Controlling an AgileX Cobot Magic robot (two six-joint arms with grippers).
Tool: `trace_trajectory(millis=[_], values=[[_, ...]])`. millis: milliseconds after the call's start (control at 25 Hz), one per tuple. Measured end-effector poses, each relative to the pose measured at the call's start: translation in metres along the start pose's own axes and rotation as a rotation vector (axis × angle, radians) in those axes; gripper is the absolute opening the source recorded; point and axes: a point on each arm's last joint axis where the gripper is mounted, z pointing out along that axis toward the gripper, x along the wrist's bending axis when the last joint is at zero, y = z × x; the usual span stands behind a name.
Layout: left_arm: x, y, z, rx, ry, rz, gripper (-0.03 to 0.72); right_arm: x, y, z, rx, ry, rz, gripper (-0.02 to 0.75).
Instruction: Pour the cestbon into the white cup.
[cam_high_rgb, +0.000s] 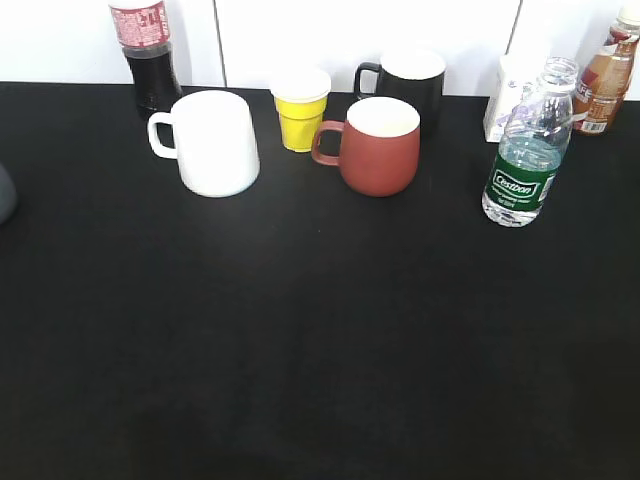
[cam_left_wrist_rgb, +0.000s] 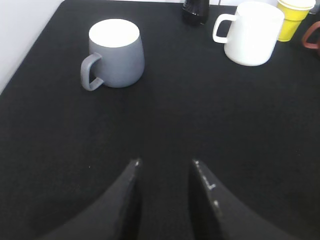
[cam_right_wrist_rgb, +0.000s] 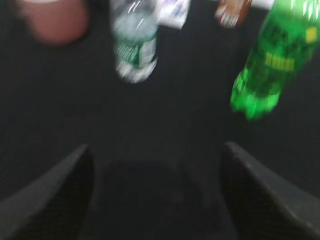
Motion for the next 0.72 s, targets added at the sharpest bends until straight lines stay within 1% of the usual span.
trace_trajectory(millis=[80,160,240,560,640,720], values=[[0.000,0.000,0.000,0.000,0.000,0.000,0.239,0.002,-0.005,-0.029,-0.036,0.024,0.015,0.595],[0.000,0.000,0.000,0.000,0.000,0.000,0.239,0.003,-0.014,-0.048,-0.027,0.031,0.014,0.595],[0.000,0.000,0.000,0.000,0.000,0.000,0.239,0.003,-0.030,-0.052,0.025,0.033,0.011,0.595],[0.000,0.000,0.000,0.000,0.000,0.000,0.239,0.004,-0.033,-0.054,0.023,0.032,0.009,0.594],[0.000,0.000,0.000,0.000,0.000,0.000,0.239,0.003,-0.033,-0.055,0.015,-0.008,0.031,0.594],[0.000,0.000,0.000,0.000,0.000,0.000,0.239,0.004,-0.037,-0.062,-0.032,-0.074,0.062,0.594]])
